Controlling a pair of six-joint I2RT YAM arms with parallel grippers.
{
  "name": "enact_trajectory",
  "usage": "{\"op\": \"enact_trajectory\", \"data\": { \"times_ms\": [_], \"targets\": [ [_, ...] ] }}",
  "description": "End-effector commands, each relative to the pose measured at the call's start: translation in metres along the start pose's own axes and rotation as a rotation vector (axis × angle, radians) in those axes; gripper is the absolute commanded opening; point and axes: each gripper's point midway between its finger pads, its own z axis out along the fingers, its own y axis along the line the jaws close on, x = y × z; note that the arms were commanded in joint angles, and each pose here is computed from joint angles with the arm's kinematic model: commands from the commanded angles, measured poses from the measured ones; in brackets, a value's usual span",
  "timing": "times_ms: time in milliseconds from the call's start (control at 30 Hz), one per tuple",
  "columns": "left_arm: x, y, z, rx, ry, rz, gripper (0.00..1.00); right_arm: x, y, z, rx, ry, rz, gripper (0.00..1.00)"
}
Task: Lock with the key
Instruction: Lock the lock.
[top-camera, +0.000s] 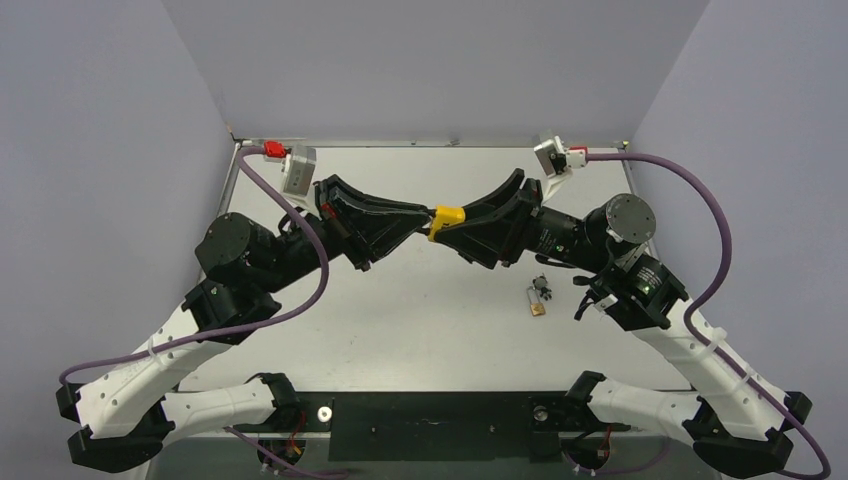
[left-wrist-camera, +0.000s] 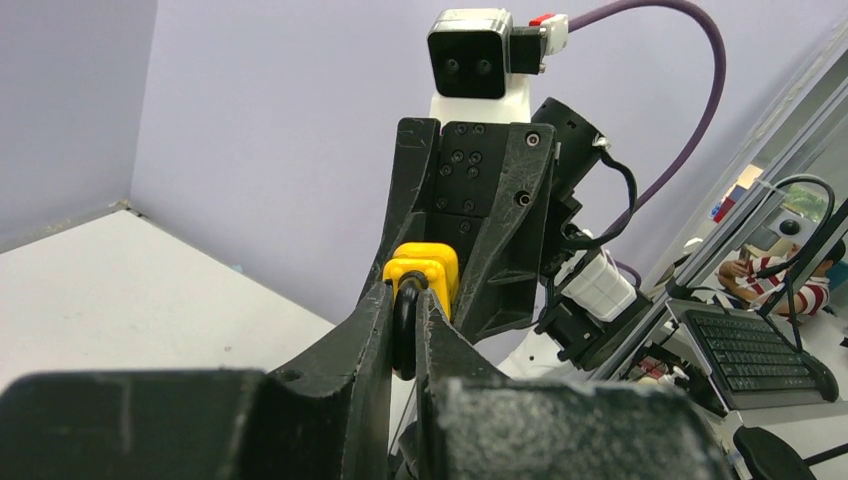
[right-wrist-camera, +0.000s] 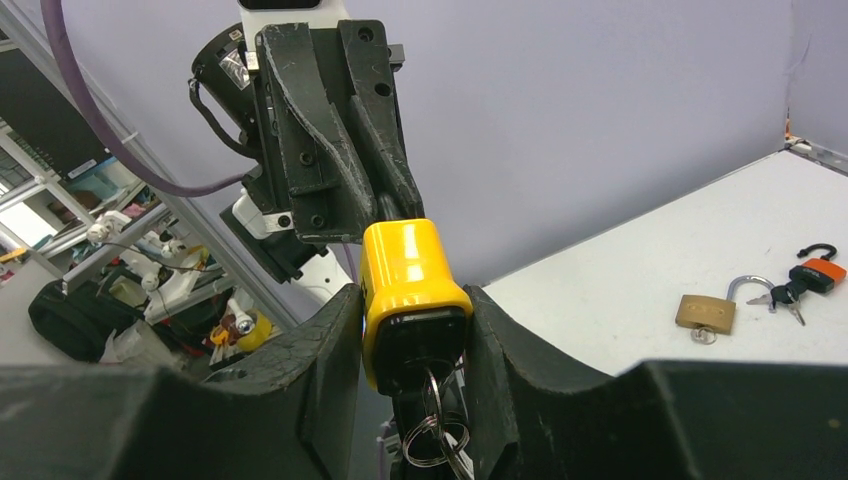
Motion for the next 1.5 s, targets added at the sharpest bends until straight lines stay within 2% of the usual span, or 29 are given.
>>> {"op": "enact_trajectory", "data": {
  "times_ms": [0, 400, 567, 700, 767, 800, 867, 1033, 1233, 1467],
  "targets": [
    [0.17, -0.005, -0.003, 0.101, 0.571, -0.221, 0.0, 0.008, -0.044, 0.048, 0.082, -0.022, -0.034, 0.0],
    [0.189, 0.004, -0.011, 0.057, 0.593, -0.234, 0.0, 0.004, -0.048, 0.055, 0.09, -0.019, -0.036, 0.0],
    [0.154, 0.011, -0.013, -0.005, 0.503, -0.16, 0.0, 0.009, -0.057, 0.05, 0.121, -0.018, -0.035, 0.0],
    [0.117, 0.043, -0.016, -0.121, 0.393, -0.16, 0.0, 0.019, -0.068, 0.042, 0.144, -0.011, -0.027, 0.0],
    [0.099, 0.057, -0.019, -0.157, 0.34, -0.177, 0.0, 0.024, -0.074, 0.037, 0.156, -0.016, -0.021, 0.09],
    [0.093, 0.06, -0.021, -0.164, 0.323, -0.189, 0.0, 0.028, -0.077, 0.034, 0.161, -0.015, -0.015, 0.18],
    [0.081, 0.071, -0.022, -0.186, 0.288, -0.195, 0.0, 0.033, -0.086, 0.028, 0.173, -0.02, -0.003, 0.3],
    [0.059, 0.079, -0.02, -0.17, 0.241, -0.208, 0.0, 0.044, -0.096, 0.017, 0.164, -0.041, 0.025, 0.55],
    [0.041, 0.073, -0.019, -0.129, 0.214, -0.181, 0.0, 0.048, -0.107, -0.006, 0.156, -0.081, 0.046, 0.68],
    [0.032, 0.071, -0.019, -0.09, 0.218, -0.184, 0.0, 0.05, -0.111, -0.032, 0.118, -0.138, 0.093, 0.7]
  ]
}}
